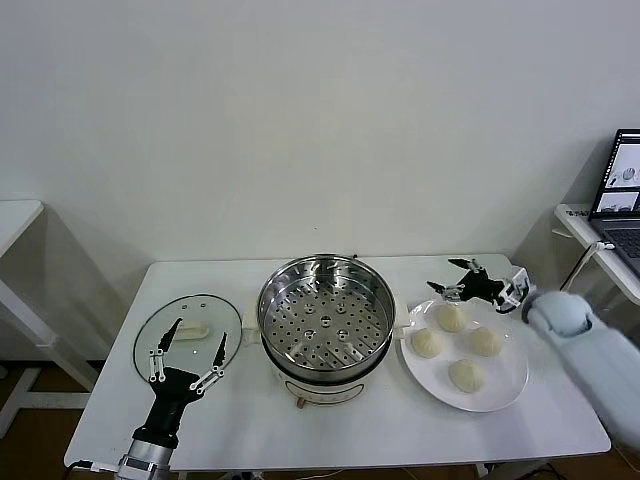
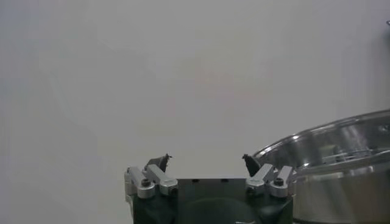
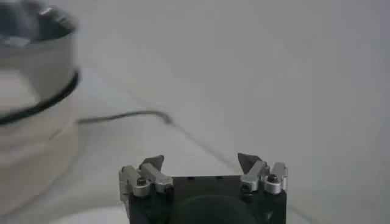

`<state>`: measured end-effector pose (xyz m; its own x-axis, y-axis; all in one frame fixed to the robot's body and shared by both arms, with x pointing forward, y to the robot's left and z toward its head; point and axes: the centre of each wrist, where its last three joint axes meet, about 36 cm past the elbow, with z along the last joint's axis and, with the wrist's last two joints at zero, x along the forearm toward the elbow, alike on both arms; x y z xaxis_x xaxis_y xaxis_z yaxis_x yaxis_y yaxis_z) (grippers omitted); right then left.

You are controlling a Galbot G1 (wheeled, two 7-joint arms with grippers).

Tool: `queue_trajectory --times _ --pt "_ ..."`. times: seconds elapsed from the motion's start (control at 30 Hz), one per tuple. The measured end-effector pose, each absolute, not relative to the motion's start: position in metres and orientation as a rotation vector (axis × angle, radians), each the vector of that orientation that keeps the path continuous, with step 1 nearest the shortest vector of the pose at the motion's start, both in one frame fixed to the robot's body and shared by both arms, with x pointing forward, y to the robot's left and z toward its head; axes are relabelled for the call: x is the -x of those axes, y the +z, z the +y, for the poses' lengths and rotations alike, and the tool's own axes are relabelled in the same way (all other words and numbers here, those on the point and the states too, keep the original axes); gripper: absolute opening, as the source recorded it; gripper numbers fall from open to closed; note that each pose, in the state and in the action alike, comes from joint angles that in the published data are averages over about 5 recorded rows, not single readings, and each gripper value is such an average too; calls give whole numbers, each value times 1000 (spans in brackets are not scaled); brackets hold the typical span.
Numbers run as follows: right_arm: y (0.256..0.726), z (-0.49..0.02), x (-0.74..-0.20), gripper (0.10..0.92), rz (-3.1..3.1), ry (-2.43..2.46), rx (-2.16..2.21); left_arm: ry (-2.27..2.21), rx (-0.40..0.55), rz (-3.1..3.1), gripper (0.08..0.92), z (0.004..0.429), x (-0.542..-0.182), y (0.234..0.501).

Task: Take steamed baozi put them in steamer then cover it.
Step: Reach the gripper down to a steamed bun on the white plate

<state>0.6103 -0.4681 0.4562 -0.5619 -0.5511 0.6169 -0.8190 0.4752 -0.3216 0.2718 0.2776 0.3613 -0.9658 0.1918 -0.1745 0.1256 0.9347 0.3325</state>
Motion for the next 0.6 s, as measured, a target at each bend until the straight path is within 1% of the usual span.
queue_trajectory --times 0.27,0.6 --pt "484 -463 -650 823 -1911 1060 -1304 470 -224 2890 823 277 -271 360" --pt "484 -439 -682 823 -1602 1205 -1345 477 -209 2892 823 280 -270 358"
